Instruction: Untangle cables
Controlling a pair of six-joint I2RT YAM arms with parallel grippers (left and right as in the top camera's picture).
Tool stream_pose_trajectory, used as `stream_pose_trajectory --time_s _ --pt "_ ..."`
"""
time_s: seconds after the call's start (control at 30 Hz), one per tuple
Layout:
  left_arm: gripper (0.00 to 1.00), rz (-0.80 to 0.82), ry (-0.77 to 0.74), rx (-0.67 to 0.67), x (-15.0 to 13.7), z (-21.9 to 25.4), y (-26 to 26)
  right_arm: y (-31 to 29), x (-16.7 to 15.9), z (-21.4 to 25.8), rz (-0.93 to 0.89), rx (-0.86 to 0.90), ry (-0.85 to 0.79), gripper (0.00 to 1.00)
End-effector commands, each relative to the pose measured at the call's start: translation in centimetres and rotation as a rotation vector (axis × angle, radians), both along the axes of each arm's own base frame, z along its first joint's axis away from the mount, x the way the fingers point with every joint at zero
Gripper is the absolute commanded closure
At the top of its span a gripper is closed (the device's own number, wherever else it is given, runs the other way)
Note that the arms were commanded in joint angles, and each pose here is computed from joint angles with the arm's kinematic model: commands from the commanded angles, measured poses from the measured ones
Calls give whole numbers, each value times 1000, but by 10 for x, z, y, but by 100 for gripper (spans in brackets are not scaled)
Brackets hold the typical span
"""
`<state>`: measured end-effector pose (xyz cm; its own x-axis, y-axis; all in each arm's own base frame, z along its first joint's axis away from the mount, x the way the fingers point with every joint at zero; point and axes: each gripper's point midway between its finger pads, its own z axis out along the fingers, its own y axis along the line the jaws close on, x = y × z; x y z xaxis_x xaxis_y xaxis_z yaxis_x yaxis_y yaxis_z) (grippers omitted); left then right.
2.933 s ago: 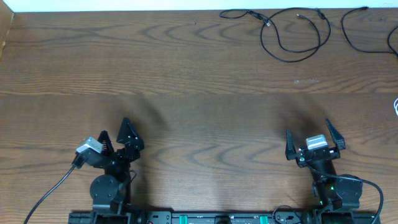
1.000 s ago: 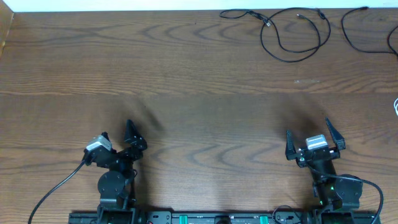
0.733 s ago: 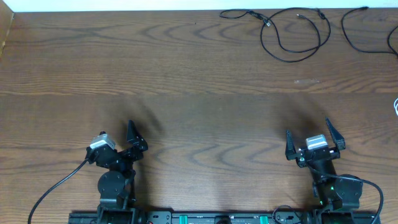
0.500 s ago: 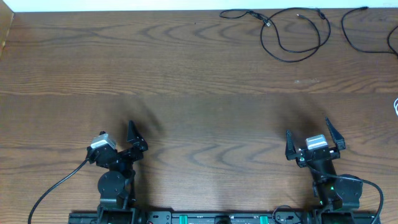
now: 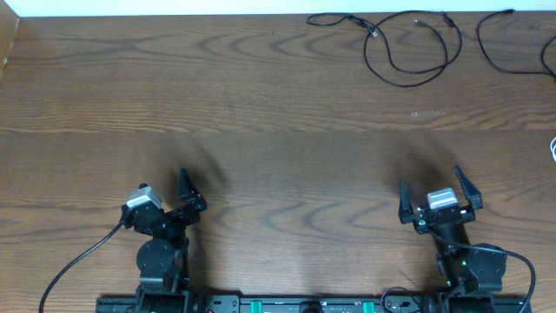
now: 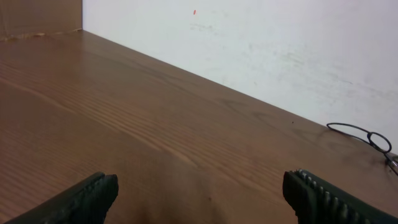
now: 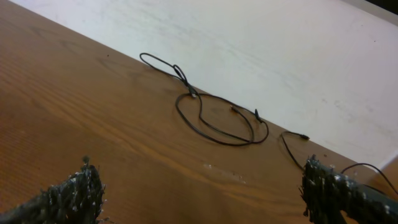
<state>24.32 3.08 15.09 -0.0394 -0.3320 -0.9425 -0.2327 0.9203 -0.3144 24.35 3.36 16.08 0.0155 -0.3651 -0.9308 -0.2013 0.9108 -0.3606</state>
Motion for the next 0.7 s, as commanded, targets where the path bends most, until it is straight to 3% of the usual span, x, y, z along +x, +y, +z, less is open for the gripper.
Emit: stream_pose_trajectory --time_s 0.0,0.67 --pt "8 13 65 26 -2 -18 3 3 -1 0 17 -9 -3 1" --pt "9 44 19 29 -4 -8 9 3 -1 0 17 -9 -3 1"
